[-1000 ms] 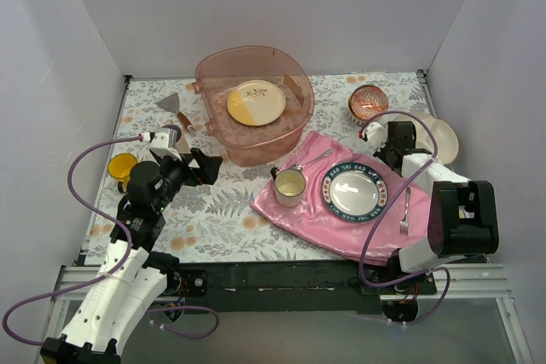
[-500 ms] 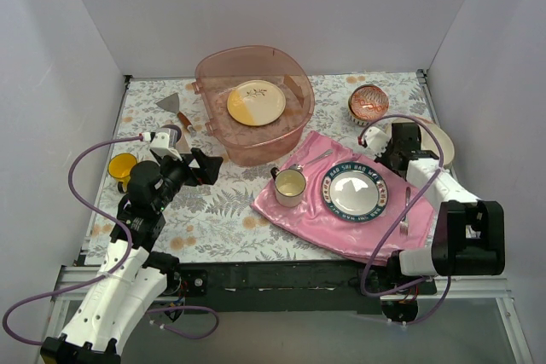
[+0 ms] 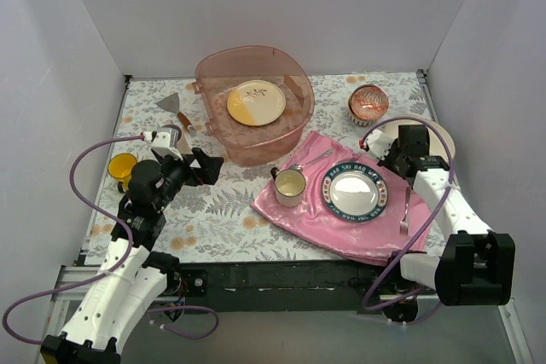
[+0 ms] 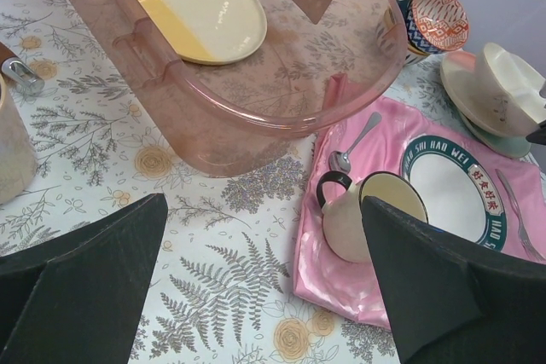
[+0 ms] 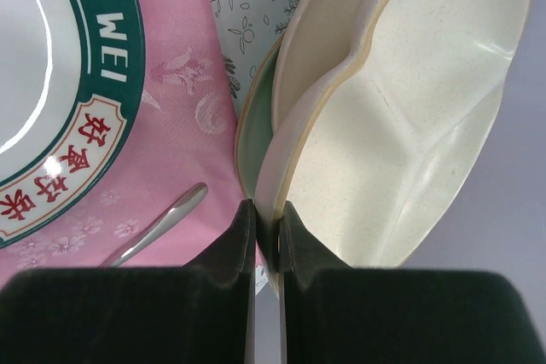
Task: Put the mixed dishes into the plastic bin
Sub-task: Pick up the plate at the center of the board.
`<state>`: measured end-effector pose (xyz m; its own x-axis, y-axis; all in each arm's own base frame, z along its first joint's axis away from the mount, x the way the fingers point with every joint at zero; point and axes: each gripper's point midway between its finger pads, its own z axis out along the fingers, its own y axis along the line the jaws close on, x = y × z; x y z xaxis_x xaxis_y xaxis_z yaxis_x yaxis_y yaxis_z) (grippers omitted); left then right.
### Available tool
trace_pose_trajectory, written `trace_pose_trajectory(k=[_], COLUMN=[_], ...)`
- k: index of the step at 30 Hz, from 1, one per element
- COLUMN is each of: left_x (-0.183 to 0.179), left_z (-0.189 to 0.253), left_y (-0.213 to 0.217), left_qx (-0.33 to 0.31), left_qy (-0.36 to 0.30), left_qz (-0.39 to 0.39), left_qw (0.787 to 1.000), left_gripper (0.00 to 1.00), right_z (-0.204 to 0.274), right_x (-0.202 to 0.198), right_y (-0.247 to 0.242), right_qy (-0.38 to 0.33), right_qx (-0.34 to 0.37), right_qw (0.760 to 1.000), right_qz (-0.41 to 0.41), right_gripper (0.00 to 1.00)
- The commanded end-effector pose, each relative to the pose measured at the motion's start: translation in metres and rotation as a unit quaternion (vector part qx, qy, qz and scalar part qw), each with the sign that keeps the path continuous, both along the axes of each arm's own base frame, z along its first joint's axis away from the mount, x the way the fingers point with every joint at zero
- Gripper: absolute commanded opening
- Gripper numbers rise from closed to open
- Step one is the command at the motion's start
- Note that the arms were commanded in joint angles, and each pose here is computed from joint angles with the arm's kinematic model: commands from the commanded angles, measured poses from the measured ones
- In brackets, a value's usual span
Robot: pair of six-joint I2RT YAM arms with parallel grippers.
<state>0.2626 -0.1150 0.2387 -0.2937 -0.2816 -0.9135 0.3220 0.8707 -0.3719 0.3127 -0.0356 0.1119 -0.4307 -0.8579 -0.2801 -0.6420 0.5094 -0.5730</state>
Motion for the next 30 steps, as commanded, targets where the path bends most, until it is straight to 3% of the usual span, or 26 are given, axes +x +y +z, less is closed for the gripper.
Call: trace_pose_trajectory(k=[1,9,14,23,30], left_x=[0.001,-0.008,-0.013,-0.043,-0.05], left_z=[0.005,0.014,0.019,0.074,0.086], left_y=[-0.002,-0.014,-0.028,-0.07,-0.092], left_qx=[-0.003,-0.022,-0.07,-0.193,-0.275], left_qy=[-0.009,-0.019,0.003,0.03,0.119], left_qz=[-0.007,-0.043,-0.071,-0.195,-0.25], left_qw=[1.0,0.999,0.995,0.961,0.921], left_gripper=[0.98,0.98,0.98,0.98,0.98], right_z=[0.072,0.096,0.114,0.153,0.178], right_x=[0.029,0.015,0.004,-0.015,-0.03], right_y=[-0.009,-0.004,0.002,0.011,0.018], right_qy=[-0.136,-0.159,-0.172,-0.204,-0.23], right_qx=[-0.048,-0.042,-0.033,-0.04,-0.059], right_qw=[0.989,0.986,0.983,0.973,0.961], right_qz=[0.018,0.035,0.051,0.099,0.143], right_gripper=[0.01,0.01,0.01,0.01,0.01])
